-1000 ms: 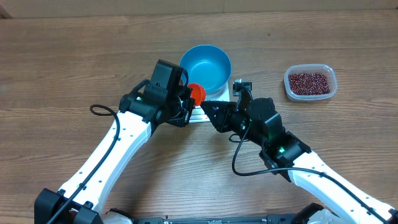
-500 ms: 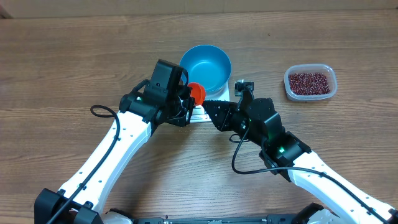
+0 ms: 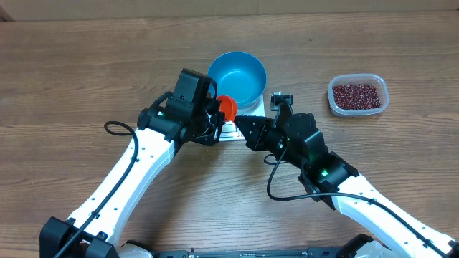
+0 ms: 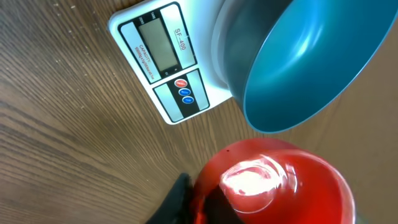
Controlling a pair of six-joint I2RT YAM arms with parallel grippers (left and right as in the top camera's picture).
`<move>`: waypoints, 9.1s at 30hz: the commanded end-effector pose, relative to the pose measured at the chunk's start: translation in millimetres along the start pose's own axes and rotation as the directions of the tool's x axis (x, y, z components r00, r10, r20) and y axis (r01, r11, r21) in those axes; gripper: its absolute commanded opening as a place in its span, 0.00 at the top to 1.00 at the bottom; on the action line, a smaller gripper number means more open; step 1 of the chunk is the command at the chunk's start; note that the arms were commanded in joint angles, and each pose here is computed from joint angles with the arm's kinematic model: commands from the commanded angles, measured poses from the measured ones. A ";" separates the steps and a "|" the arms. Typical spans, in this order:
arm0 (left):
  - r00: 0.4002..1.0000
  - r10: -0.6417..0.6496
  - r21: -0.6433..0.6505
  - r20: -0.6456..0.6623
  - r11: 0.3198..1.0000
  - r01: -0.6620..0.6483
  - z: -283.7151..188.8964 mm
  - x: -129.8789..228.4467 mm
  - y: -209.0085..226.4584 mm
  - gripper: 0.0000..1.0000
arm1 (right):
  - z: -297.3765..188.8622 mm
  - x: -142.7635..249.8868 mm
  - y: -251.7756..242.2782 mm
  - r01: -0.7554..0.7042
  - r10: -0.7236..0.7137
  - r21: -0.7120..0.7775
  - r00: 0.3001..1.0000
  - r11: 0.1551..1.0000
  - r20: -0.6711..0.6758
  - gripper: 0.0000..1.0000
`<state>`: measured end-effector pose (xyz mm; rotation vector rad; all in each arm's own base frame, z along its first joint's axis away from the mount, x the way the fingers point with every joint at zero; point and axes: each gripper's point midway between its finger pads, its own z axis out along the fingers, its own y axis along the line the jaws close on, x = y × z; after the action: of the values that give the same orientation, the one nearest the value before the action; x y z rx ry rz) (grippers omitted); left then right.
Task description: Scoop item into bowl and weigh 150g on scale
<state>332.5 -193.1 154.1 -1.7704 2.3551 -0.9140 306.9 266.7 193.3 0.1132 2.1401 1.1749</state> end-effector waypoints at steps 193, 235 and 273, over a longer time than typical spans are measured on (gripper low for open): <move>-0.230 0.960 -0.278 0.156 -0.181 -0.943 -76.2 0.0 18.3 0.96 | -204.4 -74.5 -89.8 -0.069 0.026 0.520 0.996 0.851 0.089 0.96; -0.226 0.974 -0.174 -0.011 -0.225 -0.959 8.2 -6.1 34.4 0.96 | -186.5 -103.3 -112.7 -0.063 -0.005 0.558 0.993 0.827 0.120 0.96; -0.322 0.918 -0.169 0.230 -0.288 -0.943 17.1 -51.7 92.4 0.96 | -186.8 -96.9 -115.9 -0.079 0.023 0.567 0.994 0.820 0.106 0.96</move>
<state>278.4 -138.0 90.4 0.5481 2.2440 -0.2880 292.6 31.5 212.7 0.4874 2.3753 0.5109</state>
